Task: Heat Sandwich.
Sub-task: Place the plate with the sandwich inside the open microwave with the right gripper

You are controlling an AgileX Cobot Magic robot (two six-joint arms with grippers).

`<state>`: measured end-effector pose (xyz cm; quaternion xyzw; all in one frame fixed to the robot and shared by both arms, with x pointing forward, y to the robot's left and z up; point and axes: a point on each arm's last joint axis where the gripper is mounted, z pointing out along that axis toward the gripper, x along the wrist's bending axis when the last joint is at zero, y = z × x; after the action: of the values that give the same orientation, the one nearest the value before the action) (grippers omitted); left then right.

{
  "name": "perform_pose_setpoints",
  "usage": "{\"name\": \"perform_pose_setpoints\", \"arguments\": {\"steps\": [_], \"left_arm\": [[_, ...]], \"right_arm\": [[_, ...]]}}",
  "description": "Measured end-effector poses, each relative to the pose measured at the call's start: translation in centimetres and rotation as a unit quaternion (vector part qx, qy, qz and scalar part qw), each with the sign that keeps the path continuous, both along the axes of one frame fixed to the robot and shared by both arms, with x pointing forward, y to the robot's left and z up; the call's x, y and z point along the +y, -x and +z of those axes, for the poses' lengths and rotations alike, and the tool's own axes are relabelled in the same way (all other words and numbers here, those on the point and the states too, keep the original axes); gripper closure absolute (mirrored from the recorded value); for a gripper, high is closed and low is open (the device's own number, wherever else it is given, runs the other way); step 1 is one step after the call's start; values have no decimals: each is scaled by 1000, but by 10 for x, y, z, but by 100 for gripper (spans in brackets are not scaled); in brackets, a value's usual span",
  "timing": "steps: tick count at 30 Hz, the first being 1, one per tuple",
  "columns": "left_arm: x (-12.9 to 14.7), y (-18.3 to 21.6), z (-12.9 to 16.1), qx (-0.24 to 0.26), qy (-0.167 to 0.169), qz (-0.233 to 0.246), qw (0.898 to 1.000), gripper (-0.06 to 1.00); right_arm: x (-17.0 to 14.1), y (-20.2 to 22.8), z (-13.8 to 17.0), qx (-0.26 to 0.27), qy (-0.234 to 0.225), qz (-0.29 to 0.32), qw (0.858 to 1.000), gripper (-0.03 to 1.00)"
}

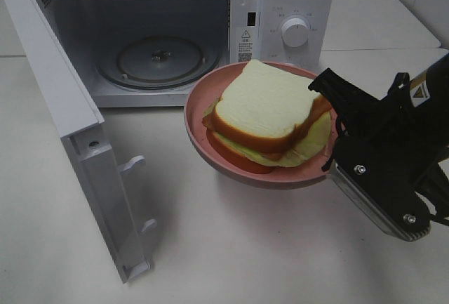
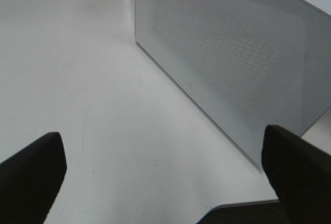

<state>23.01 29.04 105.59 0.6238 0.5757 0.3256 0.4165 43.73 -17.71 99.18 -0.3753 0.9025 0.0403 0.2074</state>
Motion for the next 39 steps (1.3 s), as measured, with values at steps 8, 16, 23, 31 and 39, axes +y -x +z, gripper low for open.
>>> {"name": "perform_pose_setpoints", "arguments": {"steps": [8,16,23,31,39], "left_arm": [[0,0,0,0,0,0,1000,-2],[0,0,0,0,0,0,1000,-2],[0,0,0,0,0,0,1000,-2],[0,0,0,0,0,0,1000,-2],[0,0,0,0,0,0,1000,-2]], "right_arm": [[4,-7,-12,8,5,0,1000,91],[21,-10,-25,0,9,31,999,91],[41,-24,-27,0,12,49,999,91],[62,-43,-31,-1,12,58,998,91],[81,-61,-33,-1,11,64,998,91]]}}
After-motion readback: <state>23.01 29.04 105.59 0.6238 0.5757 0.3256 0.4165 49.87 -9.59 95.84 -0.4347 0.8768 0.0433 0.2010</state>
